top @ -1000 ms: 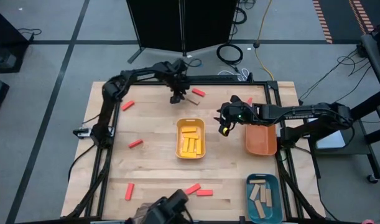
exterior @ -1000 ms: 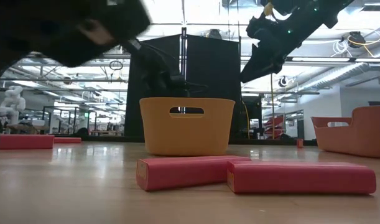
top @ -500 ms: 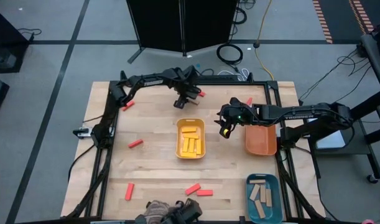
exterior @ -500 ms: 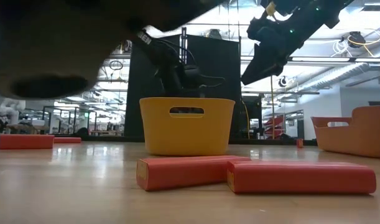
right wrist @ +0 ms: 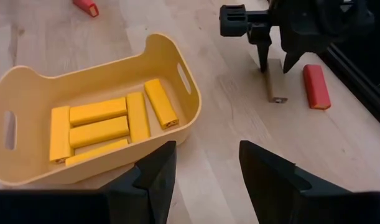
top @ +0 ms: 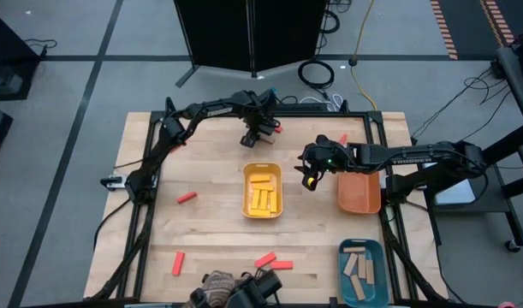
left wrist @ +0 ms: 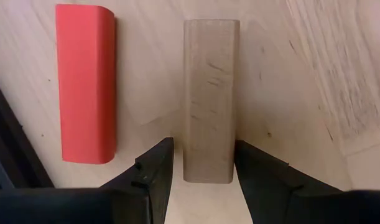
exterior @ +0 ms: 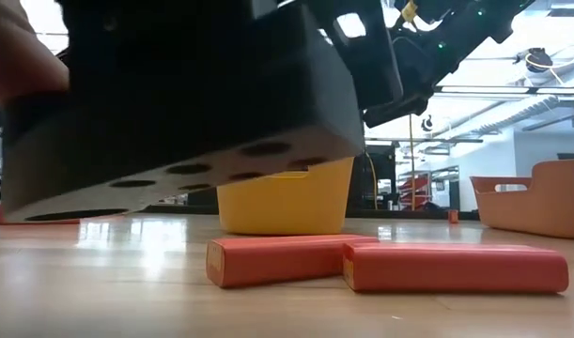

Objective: Sort blocks
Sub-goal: Put the brown wooden block into the blue bin

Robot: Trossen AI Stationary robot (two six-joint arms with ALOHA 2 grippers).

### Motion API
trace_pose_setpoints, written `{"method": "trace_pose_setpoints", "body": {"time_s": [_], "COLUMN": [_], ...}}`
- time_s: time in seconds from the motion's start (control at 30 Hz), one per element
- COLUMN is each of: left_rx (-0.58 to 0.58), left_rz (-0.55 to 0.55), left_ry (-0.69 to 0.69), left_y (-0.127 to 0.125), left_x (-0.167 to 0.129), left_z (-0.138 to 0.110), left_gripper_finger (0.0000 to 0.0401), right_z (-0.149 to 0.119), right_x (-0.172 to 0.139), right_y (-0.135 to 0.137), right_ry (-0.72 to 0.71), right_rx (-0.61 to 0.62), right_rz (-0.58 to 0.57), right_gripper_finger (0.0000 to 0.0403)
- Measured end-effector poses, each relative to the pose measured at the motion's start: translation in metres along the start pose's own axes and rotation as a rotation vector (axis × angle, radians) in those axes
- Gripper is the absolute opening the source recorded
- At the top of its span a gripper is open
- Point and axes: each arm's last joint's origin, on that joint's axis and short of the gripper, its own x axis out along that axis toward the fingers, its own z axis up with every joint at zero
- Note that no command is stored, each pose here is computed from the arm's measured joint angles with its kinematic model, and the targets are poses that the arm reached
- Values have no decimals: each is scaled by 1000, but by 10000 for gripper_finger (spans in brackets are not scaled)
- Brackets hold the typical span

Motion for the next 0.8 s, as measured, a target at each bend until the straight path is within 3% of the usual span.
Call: {"method": "trace_pose_setpoints", "body": {"time_s": [0.27,0.6,0.8], "left_rx": [-5,-6,-7], "left_rz": [-26,-11,-3], "left_ry": [32,49,43], "left_y": [-4,-3,-2], "left_x": [0,0,0], "left_z": [0,0,0], "left_gripper_finger": [165,102,92], "right_z": [0,-1,-2], "right_x": [0,-1,-2], "right_y": [0,7,9], "right_ry": [1,1,2], "right_rx": [9,-10,-15], "right_rz": [1,23,27], "right_gripper_finger": [169,169,169]}}
